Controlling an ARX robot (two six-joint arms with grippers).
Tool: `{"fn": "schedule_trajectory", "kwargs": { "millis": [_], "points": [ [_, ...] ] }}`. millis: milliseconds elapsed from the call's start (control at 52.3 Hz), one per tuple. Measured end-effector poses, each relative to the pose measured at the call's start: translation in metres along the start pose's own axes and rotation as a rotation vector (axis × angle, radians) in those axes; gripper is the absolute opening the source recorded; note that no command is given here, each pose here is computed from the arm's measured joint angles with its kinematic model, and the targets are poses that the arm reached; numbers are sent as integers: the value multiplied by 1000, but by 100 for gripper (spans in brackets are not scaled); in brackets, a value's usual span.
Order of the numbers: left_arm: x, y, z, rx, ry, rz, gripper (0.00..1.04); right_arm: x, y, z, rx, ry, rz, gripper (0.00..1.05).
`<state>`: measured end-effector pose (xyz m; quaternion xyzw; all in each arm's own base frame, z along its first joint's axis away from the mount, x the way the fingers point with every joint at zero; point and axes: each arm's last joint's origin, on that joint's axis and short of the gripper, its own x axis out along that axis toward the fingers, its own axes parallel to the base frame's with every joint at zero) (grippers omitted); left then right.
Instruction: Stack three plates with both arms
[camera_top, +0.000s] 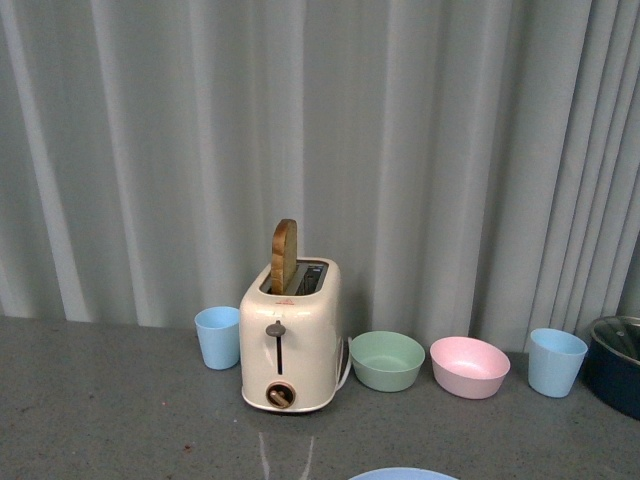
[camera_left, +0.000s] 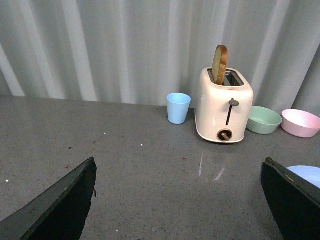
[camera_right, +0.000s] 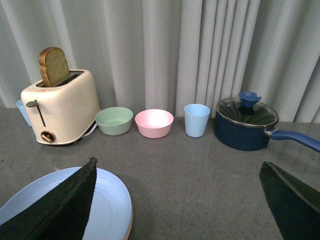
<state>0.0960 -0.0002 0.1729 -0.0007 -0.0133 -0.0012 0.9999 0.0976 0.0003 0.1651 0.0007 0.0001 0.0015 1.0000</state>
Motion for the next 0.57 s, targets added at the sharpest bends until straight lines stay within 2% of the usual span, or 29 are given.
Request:
{"fn": "schedule_trajectory", "kwargs": {
  "millis": [574],
  "points": [
    [0,0,0,0,0,0,98,0,0,0,0,0,0,97]
  ]
}}
